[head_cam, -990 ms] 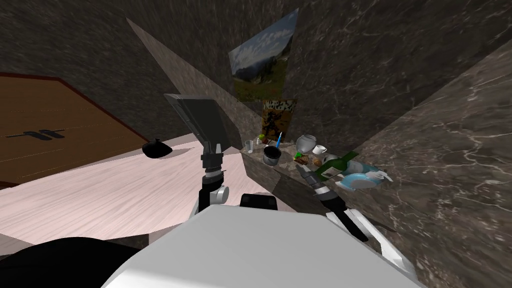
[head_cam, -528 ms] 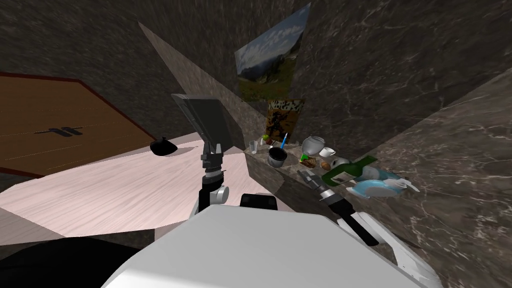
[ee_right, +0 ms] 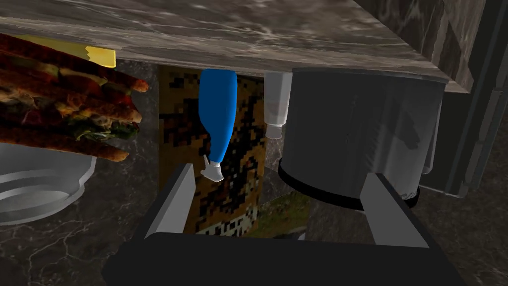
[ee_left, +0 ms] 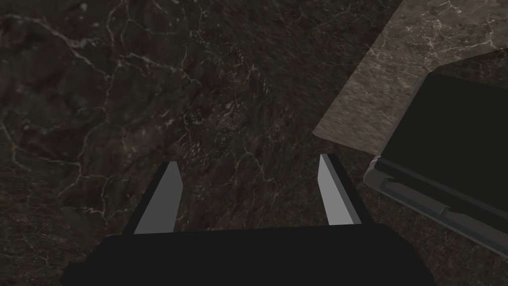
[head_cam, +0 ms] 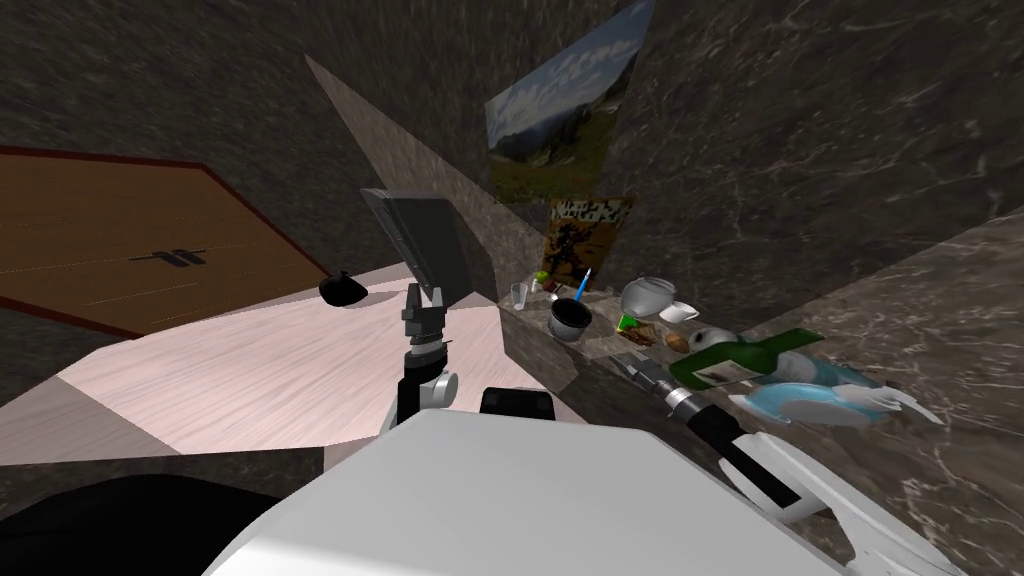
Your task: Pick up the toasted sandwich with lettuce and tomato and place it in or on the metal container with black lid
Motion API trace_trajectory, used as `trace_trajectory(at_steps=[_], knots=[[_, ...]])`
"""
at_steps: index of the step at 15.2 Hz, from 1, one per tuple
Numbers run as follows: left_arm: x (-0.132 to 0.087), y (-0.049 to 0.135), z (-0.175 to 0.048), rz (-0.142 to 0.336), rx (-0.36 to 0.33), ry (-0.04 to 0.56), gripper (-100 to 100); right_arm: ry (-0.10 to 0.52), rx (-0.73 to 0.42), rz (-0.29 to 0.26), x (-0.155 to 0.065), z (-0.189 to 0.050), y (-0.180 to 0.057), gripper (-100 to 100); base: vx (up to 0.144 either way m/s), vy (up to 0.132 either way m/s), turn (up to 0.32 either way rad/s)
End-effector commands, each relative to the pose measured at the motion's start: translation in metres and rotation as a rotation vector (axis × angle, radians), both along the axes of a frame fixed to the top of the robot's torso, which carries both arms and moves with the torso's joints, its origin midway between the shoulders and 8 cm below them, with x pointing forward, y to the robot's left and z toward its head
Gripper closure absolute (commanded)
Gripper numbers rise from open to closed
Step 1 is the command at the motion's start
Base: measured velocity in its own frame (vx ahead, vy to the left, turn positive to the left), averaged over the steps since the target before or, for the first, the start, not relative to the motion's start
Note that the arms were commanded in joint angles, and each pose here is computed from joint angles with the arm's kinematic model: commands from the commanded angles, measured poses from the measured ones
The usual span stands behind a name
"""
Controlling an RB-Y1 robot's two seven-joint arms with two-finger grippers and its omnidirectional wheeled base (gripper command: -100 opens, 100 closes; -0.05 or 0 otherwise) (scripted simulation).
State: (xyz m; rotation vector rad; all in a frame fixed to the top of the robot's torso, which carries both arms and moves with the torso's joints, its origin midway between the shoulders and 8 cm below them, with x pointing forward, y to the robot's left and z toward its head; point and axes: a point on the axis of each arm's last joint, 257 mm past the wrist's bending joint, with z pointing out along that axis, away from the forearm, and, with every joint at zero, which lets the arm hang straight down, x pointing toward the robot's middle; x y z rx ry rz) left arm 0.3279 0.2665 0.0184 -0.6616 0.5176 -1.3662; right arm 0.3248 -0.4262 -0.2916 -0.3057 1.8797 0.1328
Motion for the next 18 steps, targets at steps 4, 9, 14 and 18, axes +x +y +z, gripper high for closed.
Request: trace_trajectory(at_steps=[4,9,14,18], knots=[[0.000,0.000,0.000,0.000,0.000,0.000,0,0.081,-0.220,0.017,-0.013,-0.016,-0.051,-100,0.036,0.085,0.086],[0.000,0.000,0.000,0.000,0.000,0.000,0,0.174,-0.472,0.043,-0.030,-0.024,-0.116,-100,0.044,0.078,0.083],[0.000,0.000,0.000,0.000,0.000,0.000,0,0.235,-0.628,0.060,-0.042,-0.022,-0.160,-100,0.039,0.074,0.070],[0.000,0.000,0.000,0.000,0.000,0.000,0,0.309,-0.832,0.093,-0.054,-0.008,-0.215,-100,0.045,0.075,0.081]])
